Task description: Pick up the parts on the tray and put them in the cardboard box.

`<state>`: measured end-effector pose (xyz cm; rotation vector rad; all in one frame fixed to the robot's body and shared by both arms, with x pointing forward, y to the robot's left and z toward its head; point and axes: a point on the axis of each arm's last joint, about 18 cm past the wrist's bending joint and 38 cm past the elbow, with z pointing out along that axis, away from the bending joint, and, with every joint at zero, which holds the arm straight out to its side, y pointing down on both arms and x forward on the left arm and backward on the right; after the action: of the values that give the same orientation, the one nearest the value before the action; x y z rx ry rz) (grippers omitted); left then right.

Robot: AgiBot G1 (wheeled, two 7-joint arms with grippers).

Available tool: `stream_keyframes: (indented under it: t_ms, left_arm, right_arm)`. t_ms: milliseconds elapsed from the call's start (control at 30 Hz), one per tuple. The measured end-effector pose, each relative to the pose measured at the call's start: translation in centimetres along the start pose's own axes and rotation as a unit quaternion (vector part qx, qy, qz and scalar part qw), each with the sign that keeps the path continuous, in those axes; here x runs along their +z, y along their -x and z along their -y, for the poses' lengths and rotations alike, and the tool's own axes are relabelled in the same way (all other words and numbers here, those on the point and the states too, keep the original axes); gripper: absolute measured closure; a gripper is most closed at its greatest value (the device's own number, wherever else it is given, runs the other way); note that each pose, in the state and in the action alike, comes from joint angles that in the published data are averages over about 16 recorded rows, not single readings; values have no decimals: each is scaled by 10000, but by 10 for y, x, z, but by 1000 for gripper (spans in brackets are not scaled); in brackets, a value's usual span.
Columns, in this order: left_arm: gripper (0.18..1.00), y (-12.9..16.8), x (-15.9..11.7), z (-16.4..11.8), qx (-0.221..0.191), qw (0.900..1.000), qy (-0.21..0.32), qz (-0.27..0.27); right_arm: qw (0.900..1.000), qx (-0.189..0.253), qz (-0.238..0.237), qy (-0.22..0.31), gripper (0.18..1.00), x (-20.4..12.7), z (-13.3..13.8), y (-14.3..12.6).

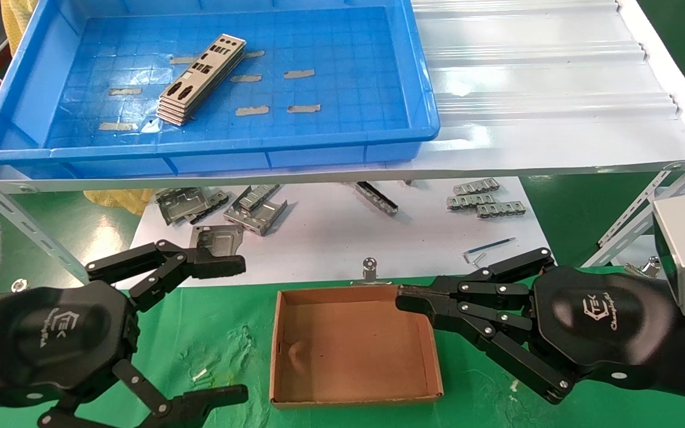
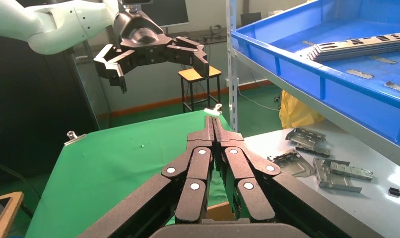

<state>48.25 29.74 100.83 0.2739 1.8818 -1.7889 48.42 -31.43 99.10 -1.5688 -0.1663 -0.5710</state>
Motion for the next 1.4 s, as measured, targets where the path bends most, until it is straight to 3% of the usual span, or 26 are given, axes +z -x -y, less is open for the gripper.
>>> stream_keyframes:
  t_ms: [167,367,600,800,1067,1400]
  left_arm:
    - [184,30,8,15,163,9993,-20,336]
    - [184,91,26,40,325,9945,25,994]
    - [184,171,52,65,326,9816,269,1862]
    - [184,221,71,75,275,9668,594,2472]
    - [184,259,84,74,153,9451,988,3112]
    - [184,276,79,63,-133,9252,1343,3546]
  right_arm:
    - [10000,0,0,0,987,0,0,0]
    - [10000,0,0,0,988,0,0,0]
    - [10000,0,0,0,988,0,0,0]
    - [10000,0,0,0,988,0,0,0]
    - [10000,0,0,0,988,0,0,0]
    - [10000,0,0,0,982,0,0,0]
